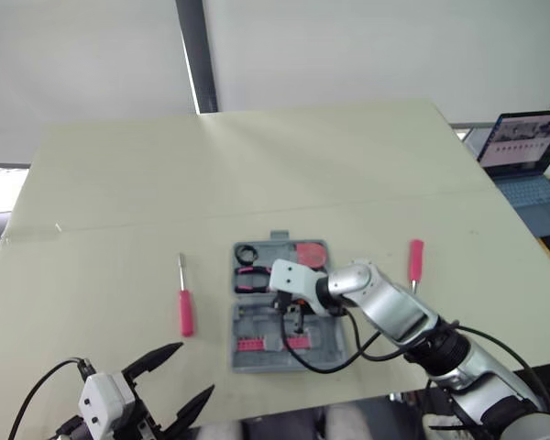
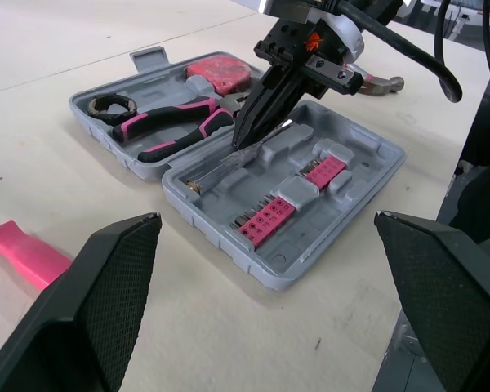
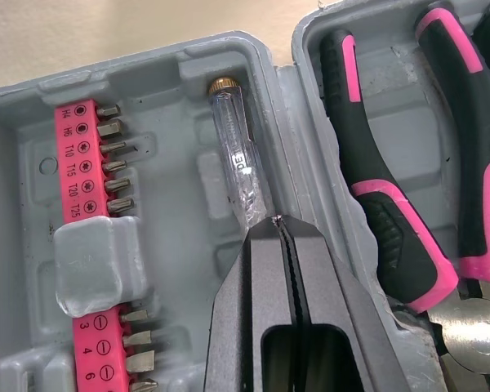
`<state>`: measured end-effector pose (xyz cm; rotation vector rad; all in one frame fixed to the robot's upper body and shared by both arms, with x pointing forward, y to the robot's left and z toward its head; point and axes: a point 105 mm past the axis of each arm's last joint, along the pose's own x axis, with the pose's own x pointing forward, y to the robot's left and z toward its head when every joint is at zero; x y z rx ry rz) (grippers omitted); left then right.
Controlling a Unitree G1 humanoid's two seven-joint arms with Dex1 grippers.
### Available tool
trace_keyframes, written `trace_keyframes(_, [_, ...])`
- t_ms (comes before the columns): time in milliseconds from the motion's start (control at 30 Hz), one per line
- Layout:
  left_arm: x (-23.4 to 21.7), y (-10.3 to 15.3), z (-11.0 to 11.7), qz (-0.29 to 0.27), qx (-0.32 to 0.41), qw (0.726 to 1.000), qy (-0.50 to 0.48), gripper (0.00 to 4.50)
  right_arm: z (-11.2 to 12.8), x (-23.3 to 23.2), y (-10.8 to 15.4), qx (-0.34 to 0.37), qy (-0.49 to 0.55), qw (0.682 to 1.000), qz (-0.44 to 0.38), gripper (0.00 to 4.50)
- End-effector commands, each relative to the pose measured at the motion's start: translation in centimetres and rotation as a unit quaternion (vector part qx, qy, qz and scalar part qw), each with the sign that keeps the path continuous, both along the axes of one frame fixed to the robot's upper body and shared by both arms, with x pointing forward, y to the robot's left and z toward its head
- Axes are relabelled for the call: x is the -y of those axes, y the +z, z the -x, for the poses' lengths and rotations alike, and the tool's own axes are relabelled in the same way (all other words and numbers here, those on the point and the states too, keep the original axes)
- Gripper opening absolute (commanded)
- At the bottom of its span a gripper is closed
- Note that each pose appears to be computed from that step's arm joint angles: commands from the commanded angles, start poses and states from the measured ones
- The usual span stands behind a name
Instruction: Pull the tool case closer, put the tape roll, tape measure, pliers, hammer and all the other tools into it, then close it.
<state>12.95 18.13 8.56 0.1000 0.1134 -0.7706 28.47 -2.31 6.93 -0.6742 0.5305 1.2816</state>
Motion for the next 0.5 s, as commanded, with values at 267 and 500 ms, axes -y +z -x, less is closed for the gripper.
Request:
trace_keyframes(267, [-0.1,0.5,0.2,-0.008,0.005,1.0,-0.001,4.5,1.5,2.2,-5.7,-0.101,-0.039,0.993,0.057,0.03])
trace_keyframes(500, [-0.1,0.5,0.2,-0.007,0.005,1.0,-0.002,4.5,1.7,2.4,-6.3,-0.113,-0.05,0.99,0.062,0.03])
